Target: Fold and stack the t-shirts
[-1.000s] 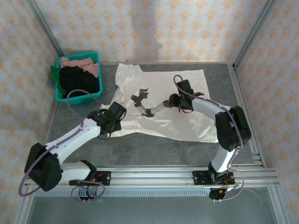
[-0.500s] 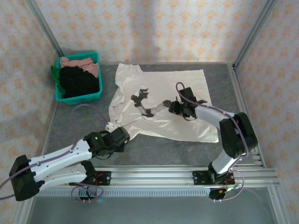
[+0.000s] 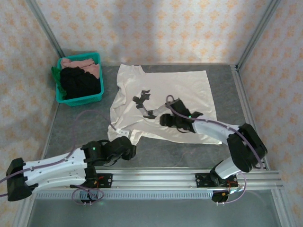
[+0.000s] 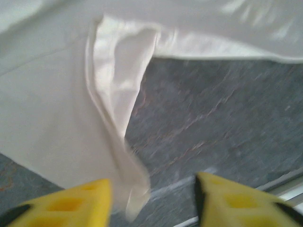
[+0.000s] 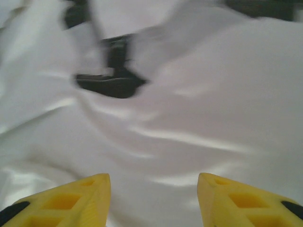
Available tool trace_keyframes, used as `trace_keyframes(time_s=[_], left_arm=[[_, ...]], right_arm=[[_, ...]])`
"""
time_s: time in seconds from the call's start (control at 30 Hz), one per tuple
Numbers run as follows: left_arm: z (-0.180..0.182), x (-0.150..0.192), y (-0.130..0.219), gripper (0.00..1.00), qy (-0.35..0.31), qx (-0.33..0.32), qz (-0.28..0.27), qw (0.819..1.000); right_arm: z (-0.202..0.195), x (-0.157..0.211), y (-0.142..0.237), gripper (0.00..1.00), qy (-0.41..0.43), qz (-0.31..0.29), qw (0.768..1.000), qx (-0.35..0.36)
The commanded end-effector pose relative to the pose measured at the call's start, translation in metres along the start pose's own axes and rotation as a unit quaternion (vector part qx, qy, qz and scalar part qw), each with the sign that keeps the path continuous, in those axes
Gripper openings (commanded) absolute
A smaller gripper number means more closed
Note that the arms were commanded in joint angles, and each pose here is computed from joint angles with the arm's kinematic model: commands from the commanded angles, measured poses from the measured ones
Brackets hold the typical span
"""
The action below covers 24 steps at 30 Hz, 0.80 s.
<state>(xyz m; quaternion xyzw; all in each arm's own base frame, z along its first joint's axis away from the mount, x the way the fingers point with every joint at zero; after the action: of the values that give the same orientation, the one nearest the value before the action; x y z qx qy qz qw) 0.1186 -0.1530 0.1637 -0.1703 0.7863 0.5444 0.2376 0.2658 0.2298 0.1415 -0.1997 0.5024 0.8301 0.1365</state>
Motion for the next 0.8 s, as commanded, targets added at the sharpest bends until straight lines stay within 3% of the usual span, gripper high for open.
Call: trace_keyframes(time_s=[0.0, 0.07, 0.13, 0.3, 0.63, 0.77], left_arm=[[0.005, -0.021, 0.011, 0.62, 0.018, -0.018, -0.079, 0.997], [0.024, -0.035, 0.011, 0.71, 0.056, -0.083, -0.103, 0.990], [0.050, -0.051, 0.003, 0.71, 0.109, -0.149, -0.084, 0.979], [0.086, -0.091, -0.026, 0.65, 0.198, -0.181, -0.052, 0.962], [0.089, -0.173, -0.083, 0.64, 0.185, -0.213, -0.016, 0.959], [0.088, -0.191, -0.110, 0.63, 0.176, -0.211, 0.004, 0.961]], right_arm=[[0.038, -0.006, -0.023, 0.51, 0.053, -0.009, 0.998, -0.031], [0.055, 0.003, -0.042, 0.51, 0.068, 0.005, 0.997, -0.038], [0.066, 0.012, -0.059, 0.51, 0.073, 0.024, 0.996, -0.041], [0.071, 0.036, -0.080, 0.46, 0.081, 0.063, 0.994, -0.040], [0.052, 0.082, -0.062, 0.40, 0.115, 0.101, 0.988, -0.016], [0.032, 0.092, -0.052, 0.40, 0.119, 0.110, 0.986, 0.048]])
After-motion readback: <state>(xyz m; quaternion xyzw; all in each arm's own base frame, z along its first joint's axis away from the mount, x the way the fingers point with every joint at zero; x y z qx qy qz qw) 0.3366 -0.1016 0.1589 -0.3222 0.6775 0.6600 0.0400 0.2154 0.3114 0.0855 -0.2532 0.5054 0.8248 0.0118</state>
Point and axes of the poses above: each hand's point on the last joint's axis, 136 mm out from that joint toward the fingers, its own y axis back along the fingers, its own z axis along the line the jaws close on, x = y × z, the point moved 7 cm from there along y, back along the fingers
